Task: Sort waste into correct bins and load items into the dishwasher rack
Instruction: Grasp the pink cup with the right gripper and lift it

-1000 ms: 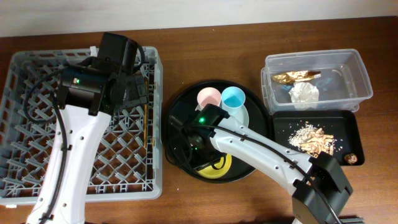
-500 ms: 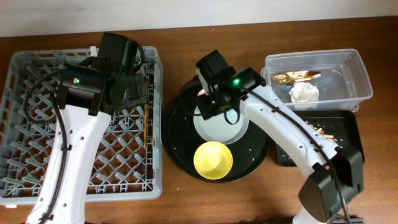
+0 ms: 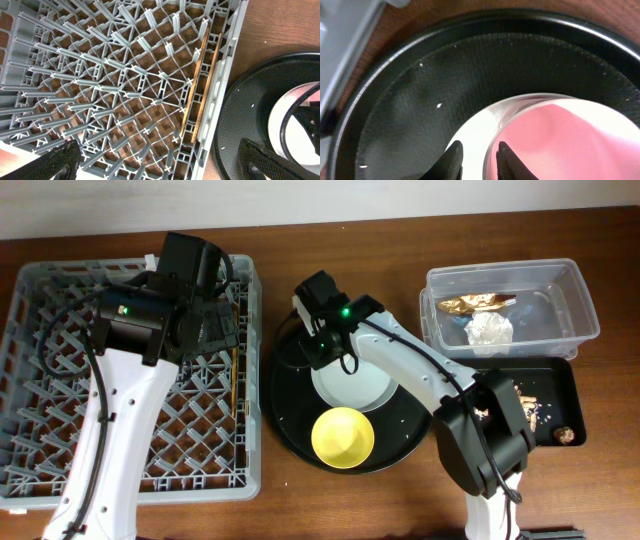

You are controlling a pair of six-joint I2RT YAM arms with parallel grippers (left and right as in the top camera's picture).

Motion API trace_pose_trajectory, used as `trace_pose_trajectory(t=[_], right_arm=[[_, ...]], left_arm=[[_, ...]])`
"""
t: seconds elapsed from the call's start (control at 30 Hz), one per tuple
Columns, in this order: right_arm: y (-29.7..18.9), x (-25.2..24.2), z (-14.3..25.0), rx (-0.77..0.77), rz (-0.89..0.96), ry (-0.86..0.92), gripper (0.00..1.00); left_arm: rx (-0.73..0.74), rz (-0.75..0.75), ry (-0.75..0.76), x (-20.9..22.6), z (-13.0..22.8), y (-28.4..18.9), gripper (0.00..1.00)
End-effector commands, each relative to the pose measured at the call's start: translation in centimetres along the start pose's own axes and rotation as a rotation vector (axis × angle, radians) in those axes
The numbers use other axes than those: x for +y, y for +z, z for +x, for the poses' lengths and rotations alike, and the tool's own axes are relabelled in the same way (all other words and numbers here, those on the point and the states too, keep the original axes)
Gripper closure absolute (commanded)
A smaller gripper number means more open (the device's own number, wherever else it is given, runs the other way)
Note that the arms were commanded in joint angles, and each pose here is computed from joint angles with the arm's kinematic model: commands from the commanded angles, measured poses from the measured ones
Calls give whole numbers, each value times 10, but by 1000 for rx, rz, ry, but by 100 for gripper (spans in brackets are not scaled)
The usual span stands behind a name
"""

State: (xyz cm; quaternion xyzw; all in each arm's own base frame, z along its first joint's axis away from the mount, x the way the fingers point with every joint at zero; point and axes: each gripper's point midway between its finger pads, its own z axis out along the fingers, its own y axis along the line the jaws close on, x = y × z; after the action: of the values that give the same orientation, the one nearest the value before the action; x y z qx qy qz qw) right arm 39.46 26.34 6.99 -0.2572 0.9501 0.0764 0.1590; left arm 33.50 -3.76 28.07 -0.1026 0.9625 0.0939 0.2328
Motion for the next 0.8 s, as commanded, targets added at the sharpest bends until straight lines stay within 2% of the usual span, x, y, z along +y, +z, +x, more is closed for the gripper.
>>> trace_pose_trajectory(t=[0.0, 0.03, 0.13, 0.2, 0.3, 0.4, 0.47, 0.57, 0.63, 0.7, 0.73, 0.77], right_arm=[[-2, 1, -1, -2, 6, 2, 93], [-16, 3, -8, -26, 1, 4, 96], [-97, 22, -37, -121, -87, -6, 96], [-152, 28, -38, -153, -109, -5, 96], [-220, 18, -13, -174, -115, 51, 96], [-250, -4, 14, -151, -177, 122, 96], [-262, -3, 17, -164, -328, 103, 96], [-301, 14, 23, -267, -696, -14, 96], [-314, 16, 33, -291, -784, -49, 96], [-315, 10, 42, -278, -784, -43, 96], [-318, 9, 43, -290, -799, -40, 96], [-323, 6, 41, -316, -822, -32, 96]], left_arm=[[5, 0, -13, 1, 0, 1, 1], [4, 1, -13, 1, 0, 1, 1], [5, 0, -13, 1, 0, 1, 1], [4, 1, -13, 1, 0, 1, 1], [5, 0, -13, 1, 0, 1, 1], [5, 0, -13, 1, 0, 1, 1], [5, 0, -13, 1, 0, 1, 0], [-27, 16, -39, -3, -8, 1, 1], [-87, 45, -64, -10, -23, 0, 1], [-49, 208, -5, -38, -18, -5, 2], [-31, 346, 100, -61, -13, -11, 11], [1, 617, 228, -101, 0, -33, 15]])
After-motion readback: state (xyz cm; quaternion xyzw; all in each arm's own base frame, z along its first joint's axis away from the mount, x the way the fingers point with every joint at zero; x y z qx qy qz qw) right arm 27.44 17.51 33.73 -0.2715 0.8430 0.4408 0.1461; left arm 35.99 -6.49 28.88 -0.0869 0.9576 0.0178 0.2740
